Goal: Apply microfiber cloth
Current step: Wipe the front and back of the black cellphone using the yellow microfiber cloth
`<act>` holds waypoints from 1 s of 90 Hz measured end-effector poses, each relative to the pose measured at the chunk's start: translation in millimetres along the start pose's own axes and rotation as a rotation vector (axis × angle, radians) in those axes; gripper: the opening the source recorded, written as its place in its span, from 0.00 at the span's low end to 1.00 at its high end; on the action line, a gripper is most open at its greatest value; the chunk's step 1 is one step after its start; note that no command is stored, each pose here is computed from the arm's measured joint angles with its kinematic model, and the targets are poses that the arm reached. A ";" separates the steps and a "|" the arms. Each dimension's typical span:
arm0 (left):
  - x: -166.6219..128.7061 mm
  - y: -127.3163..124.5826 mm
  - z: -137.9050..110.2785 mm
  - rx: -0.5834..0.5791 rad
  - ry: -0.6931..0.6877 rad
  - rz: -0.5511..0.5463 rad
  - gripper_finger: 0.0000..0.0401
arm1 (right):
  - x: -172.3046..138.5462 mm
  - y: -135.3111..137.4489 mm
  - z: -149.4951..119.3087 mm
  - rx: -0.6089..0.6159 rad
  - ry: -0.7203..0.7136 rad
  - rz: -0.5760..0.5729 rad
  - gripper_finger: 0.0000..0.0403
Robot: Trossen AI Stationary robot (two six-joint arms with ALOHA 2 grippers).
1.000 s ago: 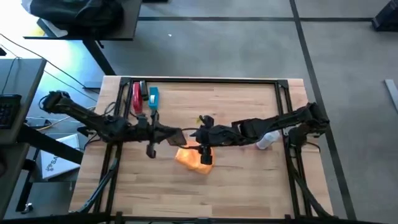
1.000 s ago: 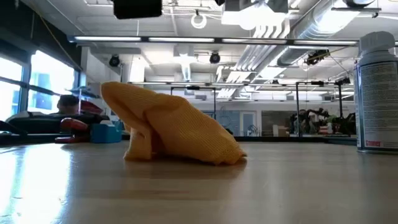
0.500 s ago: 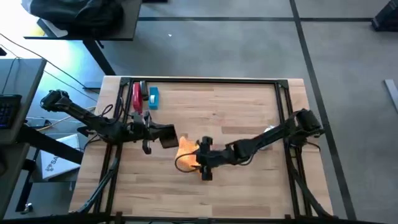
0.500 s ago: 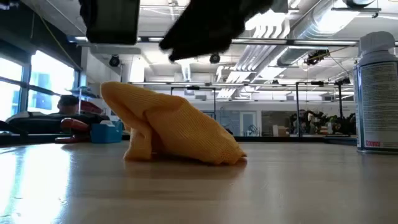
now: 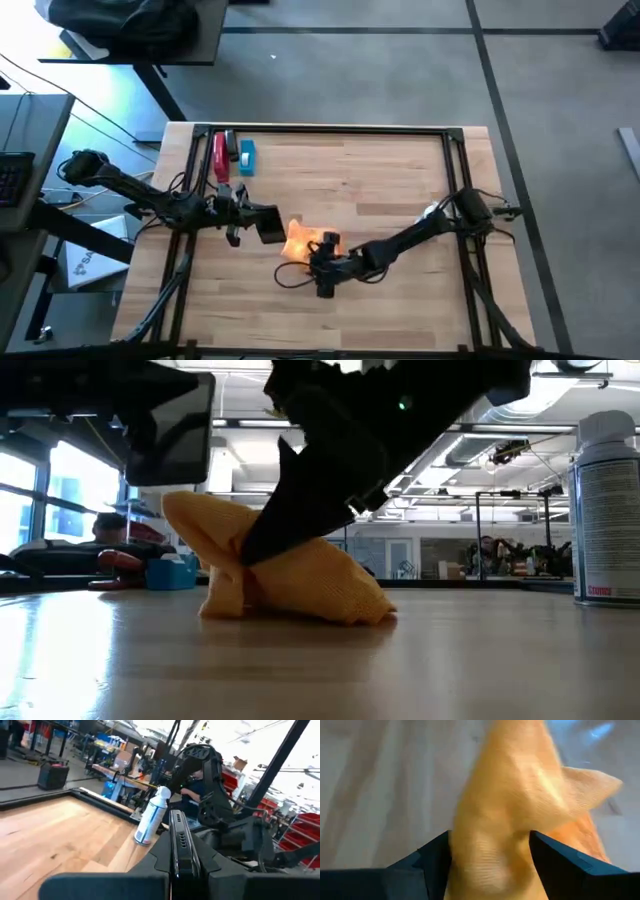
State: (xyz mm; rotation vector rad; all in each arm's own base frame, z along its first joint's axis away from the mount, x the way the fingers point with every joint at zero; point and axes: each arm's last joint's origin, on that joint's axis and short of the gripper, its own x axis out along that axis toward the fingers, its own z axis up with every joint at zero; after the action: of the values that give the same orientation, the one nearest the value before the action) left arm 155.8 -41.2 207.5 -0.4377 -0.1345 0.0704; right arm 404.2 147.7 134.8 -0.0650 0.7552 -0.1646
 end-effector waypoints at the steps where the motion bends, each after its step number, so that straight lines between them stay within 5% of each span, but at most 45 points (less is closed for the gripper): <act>1: 0.0 0.0 0.1 -0.004 -0.001 0.000 0.01 | 0.2 -0.7 -0.4 0.001 0.005 -0.005 0.49; 22: 1.3 7.7 1.5 -0.138 -0.065 0.156 0.01 | -0.2 -11.0 -7.1 -0.088 0.107 -0.040 0.04; 32: 4.2 12.0 -2.3 -0.197 -0.070 0.214 0.01 | -18.6 -17.2 7.5 -0.179 0.108 -0.147 0.02; 57: 15.9 20.6 -14.1 -0.275 -0.057 0.265 0.02 | -83.7 -22.4 92.5 -0.560 0.021 -0.476 0.00; 70: 21.0 21.6 -3.5 -0.263 -0.133 0.188 0.02 | -101.5 -22.1 128.4 -0.717 -0.063 -0.258 0.00; 82: 23.7 22.1 8.2 -0.221 -0.199 0.141 0.02 | -103.9 -24.7 139.0 -0.702 -0.125 0.033 0.00; 90: 26.5 22.2 13.1 -0.191 -0.213 0.145 0.02 | -102.6 -27.3 140.8 -0.692 -0.138 0.128 0.00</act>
State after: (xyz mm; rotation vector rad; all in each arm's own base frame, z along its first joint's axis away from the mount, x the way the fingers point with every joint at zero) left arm 179.3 -13.1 212.8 -0.6305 -0.3210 0.2484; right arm 424.0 138.4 309.8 -0.6774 0.6474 0.2283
